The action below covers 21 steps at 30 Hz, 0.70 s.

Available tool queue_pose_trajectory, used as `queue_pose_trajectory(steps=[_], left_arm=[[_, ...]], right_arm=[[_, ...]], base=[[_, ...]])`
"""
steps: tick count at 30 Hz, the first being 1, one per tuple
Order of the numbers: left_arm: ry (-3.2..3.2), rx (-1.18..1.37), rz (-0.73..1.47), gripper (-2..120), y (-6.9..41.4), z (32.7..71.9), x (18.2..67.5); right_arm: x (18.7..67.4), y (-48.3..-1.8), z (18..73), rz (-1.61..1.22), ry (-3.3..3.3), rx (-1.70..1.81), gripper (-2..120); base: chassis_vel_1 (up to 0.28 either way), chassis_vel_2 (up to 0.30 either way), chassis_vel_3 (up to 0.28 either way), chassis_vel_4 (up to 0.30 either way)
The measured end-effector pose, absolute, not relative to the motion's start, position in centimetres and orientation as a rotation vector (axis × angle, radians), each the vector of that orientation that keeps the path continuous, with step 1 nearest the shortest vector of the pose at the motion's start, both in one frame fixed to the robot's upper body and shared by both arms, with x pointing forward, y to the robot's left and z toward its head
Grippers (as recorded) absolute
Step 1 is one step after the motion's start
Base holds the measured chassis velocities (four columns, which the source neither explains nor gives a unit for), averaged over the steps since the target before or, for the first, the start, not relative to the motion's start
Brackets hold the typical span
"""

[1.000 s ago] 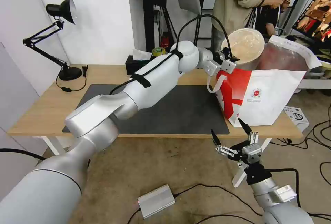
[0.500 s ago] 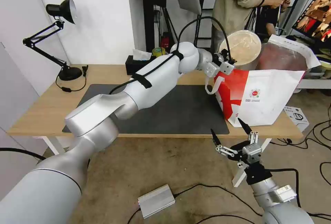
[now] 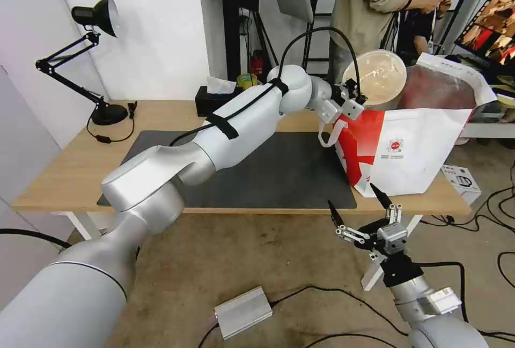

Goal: Pick up the trash from the table and place it into the takeout bag.

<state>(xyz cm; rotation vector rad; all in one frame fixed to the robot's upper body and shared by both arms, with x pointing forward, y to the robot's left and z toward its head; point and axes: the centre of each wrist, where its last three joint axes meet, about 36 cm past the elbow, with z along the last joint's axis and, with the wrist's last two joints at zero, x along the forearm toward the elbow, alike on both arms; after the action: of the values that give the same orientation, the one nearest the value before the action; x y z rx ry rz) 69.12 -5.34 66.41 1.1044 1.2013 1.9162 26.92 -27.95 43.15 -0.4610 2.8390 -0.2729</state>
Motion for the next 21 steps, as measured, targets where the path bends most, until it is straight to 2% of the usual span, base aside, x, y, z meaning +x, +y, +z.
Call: queue_pose_trajectory(steps=[3, 6, 21], left_arm=[[1.180, 1.094, 1.925, 5, -5.42, 66.58, 68.99], [1.159, 1.081, 1.933, 0, -5.43, 66.69, 68.96], [1.113, 1.047, 1.952, 2, -5.57, 67.04, 68.83]], right_arm=[[26.92, -27.95, 43.15, -0.273, 2.839, -0.461, 100], [26.92, -27.95, 43.15, -0.273, 2.839, -0.461, 100], [26.92, -27.95, 43.15, -0.273, 2.839, -0.461, 100]], base=[[0.000, 0.000, 0.000, 0.000], [0.000, 0.000, 0.000, 0.000], [0.000, 0.000, 0.000, 0.000]])
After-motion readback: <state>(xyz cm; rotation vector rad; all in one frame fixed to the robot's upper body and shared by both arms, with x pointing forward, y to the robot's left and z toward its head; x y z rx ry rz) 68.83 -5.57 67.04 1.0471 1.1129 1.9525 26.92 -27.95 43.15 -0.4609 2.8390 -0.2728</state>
